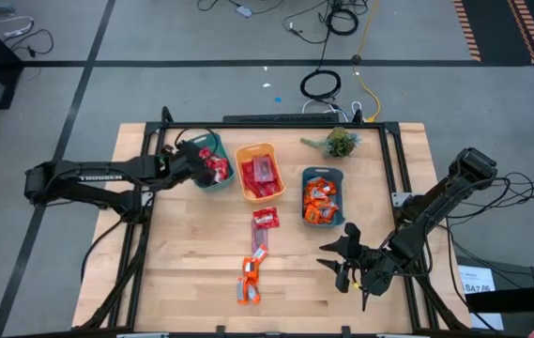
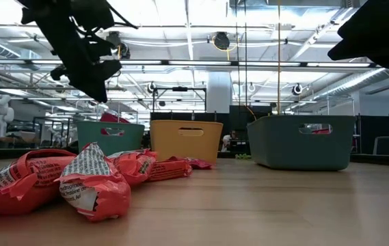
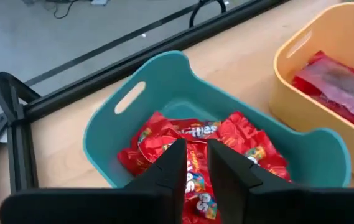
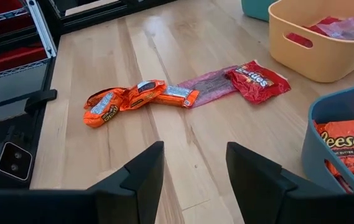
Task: Sort candy
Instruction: Put the red pack of candy into the light blue bin
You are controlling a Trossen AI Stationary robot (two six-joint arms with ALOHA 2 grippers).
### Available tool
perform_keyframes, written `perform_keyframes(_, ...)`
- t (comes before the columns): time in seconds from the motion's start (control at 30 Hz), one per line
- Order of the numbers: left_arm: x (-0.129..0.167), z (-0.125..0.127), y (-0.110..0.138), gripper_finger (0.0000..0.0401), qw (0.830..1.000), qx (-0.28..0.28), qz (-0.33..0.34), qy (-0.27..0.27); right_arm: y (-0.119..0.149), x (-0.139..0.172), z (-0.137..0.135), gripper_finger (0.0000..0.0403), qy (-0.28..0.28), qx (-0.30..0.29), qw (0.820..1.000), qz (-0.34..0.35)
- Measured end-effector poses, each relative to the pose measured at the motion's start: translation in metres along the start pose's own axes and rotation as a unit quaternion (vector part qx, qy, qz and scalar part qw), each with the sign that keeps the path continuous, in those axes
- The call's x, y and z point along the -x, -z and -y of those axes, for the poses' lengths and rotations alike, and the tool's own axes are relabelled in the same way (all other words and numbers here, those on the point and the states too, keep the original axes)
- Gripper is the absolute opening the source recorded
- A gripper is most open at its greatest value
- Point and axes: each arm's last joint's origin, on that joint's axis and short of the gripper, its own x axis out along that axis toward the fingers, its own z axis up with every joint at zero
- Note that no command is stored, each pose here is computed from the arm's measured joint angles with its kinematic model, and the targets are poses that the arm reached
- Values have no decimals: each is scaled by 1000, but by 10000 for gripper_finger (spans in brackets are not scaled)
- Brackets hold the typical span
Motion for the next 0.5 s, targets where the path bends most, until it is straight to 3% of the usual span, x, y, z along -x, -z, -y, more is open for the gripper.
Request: perform_keyframes(0.5, 4, 14, -5, 80, 995, -4, 5, 103, 0, 0, 0, 165, 1, 8, 1000, 1)
